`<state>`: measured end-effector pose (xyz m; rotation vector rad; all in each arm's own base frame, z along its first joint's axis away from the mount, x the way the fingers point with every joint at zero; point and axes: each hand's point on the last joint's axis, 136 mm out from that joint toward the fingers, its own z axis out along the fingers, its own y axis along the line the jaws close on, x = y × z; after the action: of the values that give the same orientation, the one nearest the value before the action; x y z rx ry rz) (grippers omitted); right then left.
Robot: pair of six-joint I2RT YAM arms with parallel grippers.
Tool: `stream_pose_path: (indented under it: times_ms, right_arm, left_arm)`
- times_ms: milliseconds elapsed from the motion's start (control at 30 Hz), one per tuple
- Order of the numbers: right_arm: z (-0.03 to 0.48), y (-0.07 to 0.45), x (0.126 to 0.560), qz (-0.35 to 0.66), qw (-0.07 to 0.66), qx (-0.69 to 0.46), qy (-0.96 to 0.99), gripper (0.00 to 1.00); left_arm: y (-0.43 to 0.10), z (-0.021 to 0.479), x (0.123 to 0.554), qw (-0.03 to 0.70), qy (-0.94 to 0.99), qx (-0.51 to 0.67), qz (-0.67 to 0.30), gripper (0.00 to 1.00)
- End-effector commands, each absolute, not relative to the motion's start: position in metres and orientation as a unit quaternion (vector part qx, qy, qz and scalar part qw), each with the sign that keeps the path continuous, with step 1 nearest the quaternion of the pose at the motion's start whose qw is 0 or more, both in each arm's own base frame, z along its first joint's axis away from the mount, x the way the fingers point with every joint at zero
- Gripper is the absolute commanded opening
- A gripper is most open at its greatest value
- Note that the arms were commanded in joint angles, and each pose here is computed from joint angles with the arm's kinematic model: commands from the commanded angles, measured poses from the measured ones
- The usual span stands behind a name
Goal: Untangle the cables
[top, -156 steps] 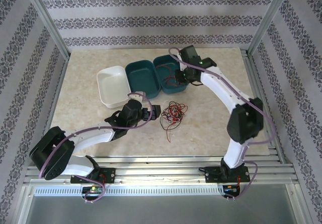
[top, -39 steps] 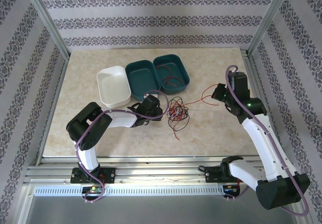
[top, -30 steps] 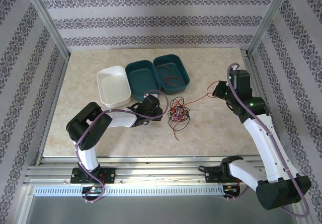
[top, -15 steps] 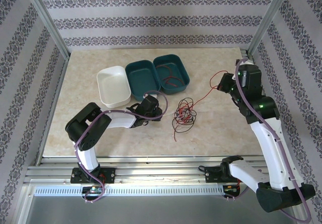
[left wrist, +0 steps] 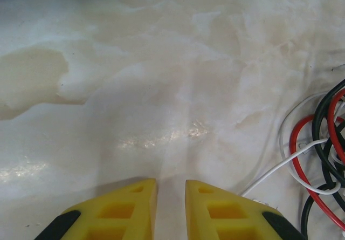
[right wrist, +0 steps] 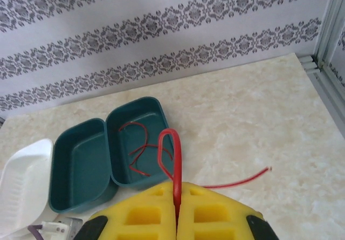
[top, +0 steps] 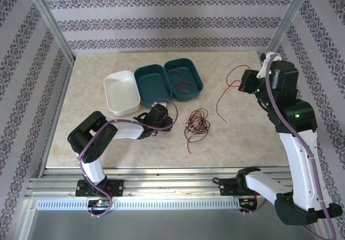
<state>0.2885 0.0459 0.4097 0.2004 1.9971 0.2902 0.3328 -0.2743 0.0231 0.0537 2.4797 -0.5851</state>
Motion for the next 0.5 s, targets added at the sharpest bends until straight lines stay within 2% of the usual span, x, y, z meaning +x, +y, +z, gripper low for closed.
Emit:
stream_pose_path:
  times_ms: [0, 467]
  right_arm:
    - [0.423, 0.052, 0.284, 0.123, 0.532, 0.059, 0.836, 0.0]
    - [0.443, 0.086, 0.313, 0.162, 0.535, 0.019, 0.829, 0.0]
  left_arm:
    - [-0.266, 0.023, 0.329, 0.286, 0.932, 0.006, -0.222, 0.21]
    - [-0.268, 0.023, 0.314, 0.275, 0.932, 0.012, -0.237, 0.21]
